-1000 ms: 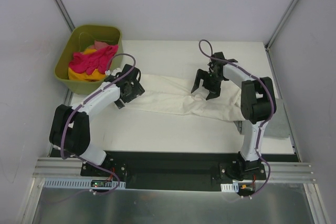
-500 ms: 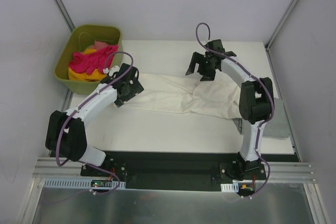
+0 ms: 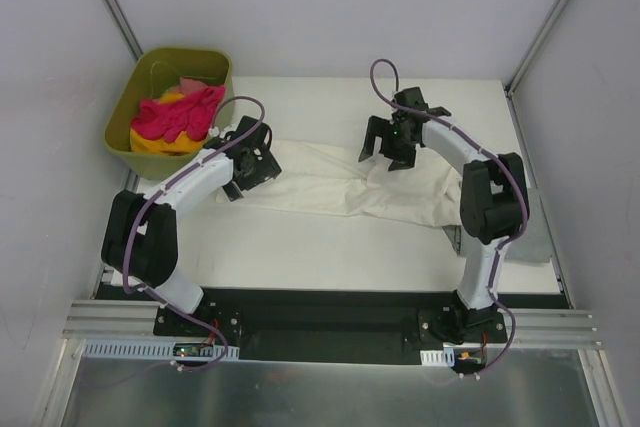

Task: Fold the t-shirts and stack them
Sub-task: Fold the tshirt

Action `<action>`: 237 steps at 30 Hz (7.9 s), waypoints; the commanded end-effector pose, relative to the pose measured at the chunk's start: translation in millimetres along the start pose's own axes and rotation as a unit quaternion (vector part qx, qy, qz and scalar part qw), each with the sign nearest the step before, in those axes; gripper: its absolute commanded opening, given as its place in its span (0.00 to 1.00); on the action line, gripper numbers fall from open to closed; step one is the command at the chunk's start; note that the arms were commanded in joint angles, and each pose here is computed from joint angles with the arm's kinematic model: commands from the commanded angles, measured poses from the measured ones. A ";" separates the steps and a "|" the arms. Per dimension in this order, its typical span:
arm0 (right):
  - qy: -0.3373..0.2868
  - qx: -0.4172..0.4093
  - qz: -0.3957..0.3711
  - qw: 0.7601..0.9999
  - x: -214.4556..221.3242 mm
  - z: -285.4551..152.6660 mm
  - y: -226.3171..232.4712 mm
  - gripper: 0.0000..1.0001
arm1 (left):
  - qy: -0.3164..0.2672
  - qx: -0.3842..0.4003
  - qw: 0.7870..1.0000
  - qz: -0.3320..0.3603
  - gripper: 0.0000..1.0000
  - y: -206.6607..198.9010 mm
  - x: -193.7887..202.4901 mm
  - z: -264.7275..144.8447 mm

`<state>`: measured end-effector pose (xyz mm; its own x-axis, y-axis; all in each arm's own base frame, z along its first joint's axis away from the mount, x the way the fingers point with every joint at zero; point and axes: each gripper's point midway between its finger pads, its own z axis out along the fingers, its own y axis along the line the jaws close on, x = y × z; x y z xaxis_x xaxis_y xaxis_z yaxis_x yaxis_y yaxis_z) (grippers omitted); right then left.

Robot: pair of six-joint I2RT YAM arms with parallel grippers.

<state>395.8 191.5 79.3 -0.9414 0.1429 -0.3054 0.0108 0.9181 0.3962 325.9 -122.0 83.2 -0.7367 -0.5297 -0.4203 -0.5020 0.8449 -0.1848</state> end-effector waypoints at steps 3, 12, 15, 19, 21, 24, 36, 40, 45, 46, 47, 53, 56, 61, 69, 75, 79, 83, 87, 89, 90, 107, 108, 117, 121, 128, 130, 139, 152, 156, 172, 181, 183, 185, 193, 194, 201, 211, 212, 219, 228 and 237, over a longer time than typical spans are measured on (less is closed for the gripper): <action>-0.010 -0.065 -0.010 0.998 -48.6 37.0 49.1 1.00 | -0.009 0.018 1.000 0.011 0.99 -4.7 -4.4 -16.0; -0.065 -0.132 -0.044 0.988 -81.3 13.1 99.9 1.00 | -0.020 0.028 0.999 0.012 0.99 11.6 2.1 -30.2; -0.077 -0.092 -0.055 0.991 -67.1 -9.1 81.9 0.99 | -0.014 0.040 0.999 0.032 0.99 3.1 -0.9 -31.4; -0.070 -0.030 -0.029 0.997 -30.0 -29.9 40.4 1.00 | 0.008 0.049 0.997 0.062 0.99 -23.1 -7.1 -17.5; -0.051 -0.003 -0.007 0.999 1.1 -36.0 17.5 1.00 | 0.021 0.056 0.995 0.075 0.99 -35.1 -8.2 -10.7; -0.027 0.028 0.032 0.999 33.2 -37.1 -13.3 0.99 | 0.051 0.070 0.993 0.086 0.99 -58.3 -6.6 5.5; 0.028 0.073 0.097 0.992 0.9 16.8 -67.4 0.99 | 0.121 -0.001 0.990 0.078 0.99 -14.2 43.2 42.7; 0.045 0.060 0.099 0.992 -25.4 34.4 -64.0 1.00 | 0.181 -0.027 0.981 0.070 0.99 25.4 97.7 34.9; 0.055 -0.003 0.091 0.994 -56.7 60.5 -36.4 1.00 | 0.221 -0.008 0.971 0.093 0.99 32.6 150.0 7.4; 0.051 -0.014 0.085 0.995 -63.7 64.5 -30.0 0.99 | 0.230 0.004 0.968 0.102 0.99 29.4 156.5 1.7; 0.037 -0.031 0.080 0.996 -77.3 66.3 -23.0 1.00 | 0.250 0.025 0.960 0.126 0.99 21.8 170.4 -7.9; -0.075 -0.123 0.049 0.988 -159.4 86.7 19.4 1.00 | 0.272 0.135 0.922 0.240 0.99 -27.6 201.0 -53.9; -0.129 -0.163 0.022 0.978 -190.6 56.7 45.2 1.00 | 0.238 0.183 0.913 0.277 0.99 -45.5 193.1 -79.8; -0.176 -0.165 -0.054 0.969 -192.3 -19.3 79.9 1.00 | 0.137 0.187 0.932 0.278 0.99 -44.4 145.1 -90.6; -0.080 -0.076 -0.106 0.988 -49.1 -39.3 108.0 1.00 | 0.151 0.099 0.960 0.214 0.99 -1.1 98.4 -35.1; -0.005 -0.071 -0.099 0.993 12.0 3.8 125.4 1.00 | 0.205 0.084 0.951 0.217 0.99 3.6 116.8 -16.1; 0.035 -0.042 -0.088 0.995 18.4 28.6 114.2 1.00 | 0.233 0.103 0.946 0.199 0.99 6.7 135.6 -16.6; 0.054 -0.018 -0.075 0.996 18.3 53.9 96.2 0.99 | 0.268 0.112 0.938 0.189 0.99 8.1 161.4 -16.5; 0.063 0.000 -0.050 0.997 7.1 70.7 69.8 1.00 | 0.311 0.140 0.915 0.215 0.99 -11.8 197.6 -21.7; 0.064 0.009 -0.042 0.997 -2.0 75.7 58.5 1.00 | 0.337 0.171 0.895 0.236 0.99 -29.5 219.2 -32.9; 0.061 0.013 -0.038 0.997 -14.2 85.0 47.6 0.99 | 0.345 0.184 0.888 0.242 0.99 -42.7 224.3 -34.5; -0.132 -0.097 -0.190 0.968 -133.1 -52.6 68.3 1.00 | 0.236 0.313 0.846 0.360 0.99 -142.8 209.4 -97.1; -0.144 -0.099 -0.197 0.965 -130.8 -66.5 70.8 1.00 | 0.223 0.312 0.851 0.358 0.99 -133.7 202.8 -103.0; -0.139 -0.046 -0.270 0.952 -20.5 -105.2 55.7 1.00 | 0.191 0.224 0.938 0.183 0.99 -12.7 137.2 -72.7; -0.110 0.034 -0.339 0.934 46.1 -98.8 35.0 1.00 | 0.185 0.205 0.952 0.129 0.99 14.3 127.7 -63.0; -0.014 0.007 -0.505 0.863 169.3 -81.9 67.6 0.98 | 0.212 0.189 0.952 0.114 0.99 14.0 130.7 -52.9; 0.001 0.002 -0.530 0.848 187.5 -78.3 72.0 0.97 | 0.208 0.184 0.955 0.101 0.99 17.7 125.2 -49.4; 0.052 -0.049 -0.562 0.824 225.9 -37.8 95.4 0.79 | 0.206 0.160 0.965 0.037 0.99 48.9 113.9 -35.0; 0.079 0.009 -0.589 0.804 225.0 15.9 81.7 0.62 | 0.204 0.126 0.970 -0.047 0.99 83.4 105.9 -20.5; 0.072 0.023 -0.592 0.802 222.5 25.6 81.1 0.59 | 0.200 0.122 0.971 -0.053 0.99 86.2 104.1 -19.7; 0.127 0.004 -0.597 0.792 266.6 16.0 78.7 0.14 | 0.181 0.101 0.976 -0.061 0.99 96.0 94.7 -20.4; 0.194 -0.184 -0.558 0.786 324.2 -55.5 128.3 0.07 | 0.178 0.101 0.977 -0.059 0.99 95.1 90.8 -21.8; 0.203 -0.202 -0.550 0.784 327.3 -66.0 133.6 0.06 | 0.177 0.100 0.977 -0.058 0.99 95.3 89.7 -21.3; 0.201 -0.201 -0.547 0.787 323.2 -73.4 135.6 0.05 | 0.177 0.100 0.978 -0.058 0.99 94.8 89.1 -21.2; 0.164 -0.124 -0.511 0.835 249.6 -72.9 117.8 0.01 | 0.174 0.107 0.977 -0.052 0.99 86.5 78.5 -21.9; 0.152 -0.119 -0.510 0.838 238.2 -74.1 119.6 0.01 | 0.175 0.107 0.977 -0.051 1.00 85.6 77.6 -21.9; 0.108 -0.081 -0.457 0.879 164.7 -69.4 108.4 0.01 | 0.174 0.116 0.977 -0.042 0.99 75.5 65.8 -21.1; 0.100 -0.033 -0.435 0.894 93.0 -54.1 79.2 0.01 | 0.187 0.126 0.974 -0.034 0.99 60.0 53.1 -17.3; 0.098 -0.033 -0.435 0.894 88.2 -53.9 78.6 0.01 | 0.185 0.128 0.974 -0.034 0.99 58.8 51.5 -17.4; 0.102 -0.033 -0.426 0.899 61.3 -44.8 68.3 0.01 | 0.191 0.142 0.971 -0.032 0.99 49.3 46.1 -18.8; 0.093 -0.047 -0.421 0.901 34.6 -29.8 64.0 0.01 | 0.183 0.156 0.970 -0.029 1.00 44.1 40.5 -25.1; 0.097 -0.039 -0.402 0.910 11.1 -6.1 43.8 0.11 | 0.184 0.177 0.967 -0.007 0.99 31.4 42.5 -32.9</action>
<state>368.9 236.6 95.5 -0.6853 -0.6411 -0.3455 -0.7180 0.6742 0.1730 256.4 -110.8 71.3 -0.8529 -0.5200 -0.0463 -0.4413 0.7655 -0.4683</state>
